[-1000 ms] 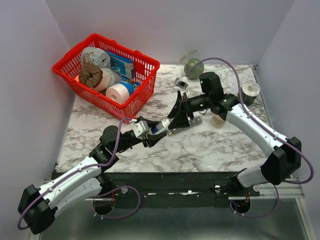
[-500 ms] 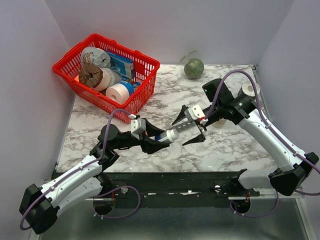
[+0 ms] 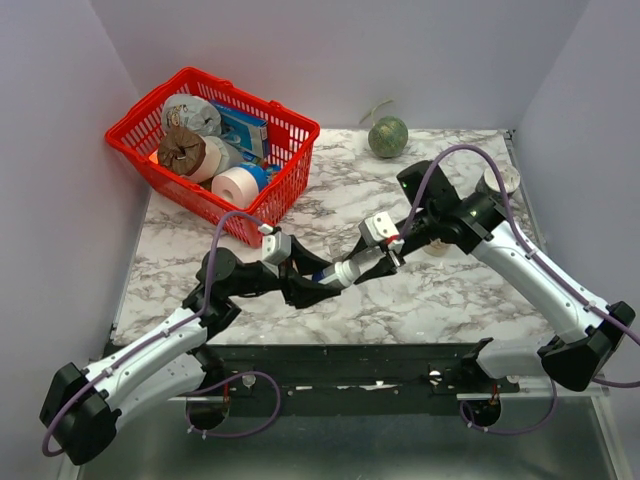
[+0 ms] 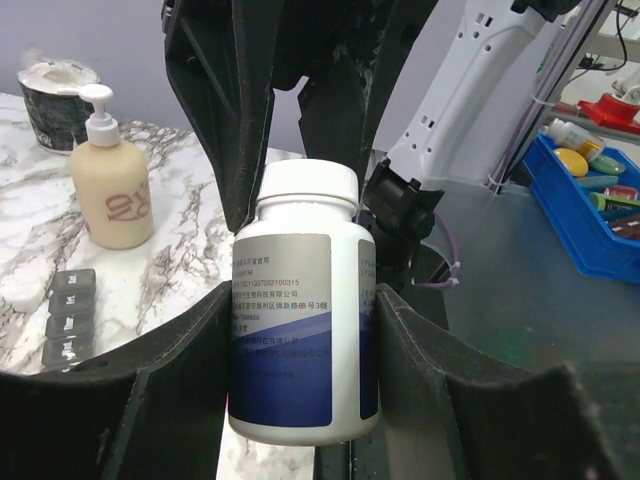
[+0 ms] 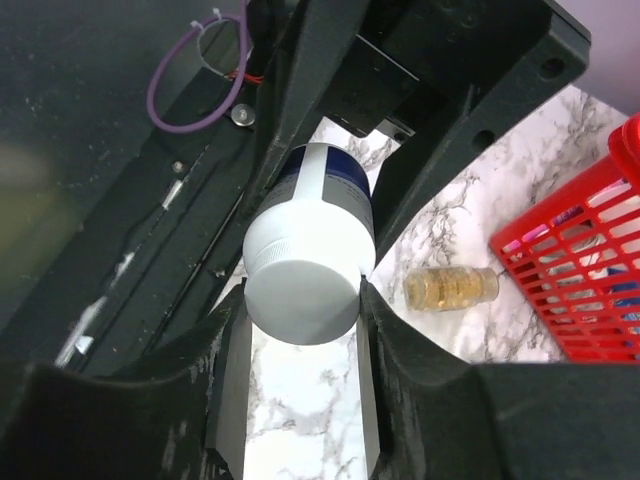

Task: Sort the pills into containers

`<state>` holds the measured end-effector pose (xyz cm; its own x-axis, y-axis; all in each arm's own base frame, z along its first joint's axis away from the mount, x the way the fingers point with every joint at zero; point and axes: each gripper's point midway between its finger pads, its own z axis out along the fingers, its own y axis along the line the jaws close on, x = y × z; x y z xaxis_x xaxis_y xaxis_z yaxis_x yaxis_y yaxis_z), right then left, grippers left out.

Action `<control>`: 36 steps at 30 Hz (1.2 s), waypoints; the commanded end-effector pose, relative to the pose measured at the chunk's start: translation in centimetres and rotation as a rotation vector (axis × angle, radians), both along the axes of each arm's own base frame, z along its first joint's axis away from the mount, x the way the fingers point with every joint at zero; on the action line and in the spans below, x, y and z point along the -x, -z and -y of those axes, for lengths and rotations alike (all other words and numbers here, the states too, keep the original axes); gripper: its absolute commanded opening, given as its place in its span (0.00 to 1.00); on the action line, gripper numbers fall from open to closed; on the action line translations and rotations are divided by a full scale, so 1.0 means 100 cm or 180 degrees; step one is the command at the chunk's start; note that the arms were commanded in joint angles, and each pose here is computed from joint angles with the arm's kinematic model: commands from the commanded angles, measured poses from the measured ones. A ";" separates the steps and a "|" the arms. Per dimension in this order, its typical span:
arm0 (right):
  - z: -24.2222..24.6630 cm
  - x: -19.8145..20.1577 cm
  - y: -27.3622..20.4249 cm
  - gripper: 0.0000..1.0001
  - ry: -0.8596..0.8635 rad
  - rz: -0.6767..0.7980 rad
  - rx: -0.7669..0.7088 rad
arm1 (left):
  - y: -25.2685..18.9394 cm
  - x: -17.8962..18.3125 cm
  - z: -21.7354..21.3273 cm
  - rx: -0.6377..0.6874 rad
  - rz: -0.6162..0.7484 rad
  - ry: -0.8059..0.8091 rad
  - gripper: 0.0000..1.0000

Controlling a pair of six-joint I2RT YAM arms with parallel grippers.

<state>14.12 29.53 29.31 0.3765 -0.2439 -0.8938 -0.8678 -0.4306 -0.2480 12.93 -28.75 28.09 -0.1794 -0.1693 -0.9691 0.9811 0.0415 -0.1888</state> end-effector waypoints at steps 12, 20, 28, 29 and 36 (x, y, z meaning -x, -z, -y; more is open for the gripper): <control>-0.031 -0.007 0.033 0.23 0.0871 -0.2625 0.0596 | -0.022 -0.067 -0.023 -0.0316 0.1371 -0.1559 0.00; -0.034 -0.029 0.042 0.35 0.1064 -0.2831 0.0639 | -0.001 -0.073 -0.011 -0.0543 0.1392 -0.1664 0.00; -0.008 -0.026 0.014 1.00 0.0671 -0.1174 0.0358 | 0.020 -0.038 -0.002 -0.0548 0.1047 -0.0963 0.00; -0.007 -0.024 0.011 1.00 0.0511 -0.0934 0.0228 | 0.021 -0.036 -0.002 -0.0542 0.1001 -0.0913 0.00; -0.008 -0.019 0.013 0.90 0.0319 -0.0596 0.0242 | 0.011 -0.022 0.000 -0.0349 0.0766 -0.0654 0.00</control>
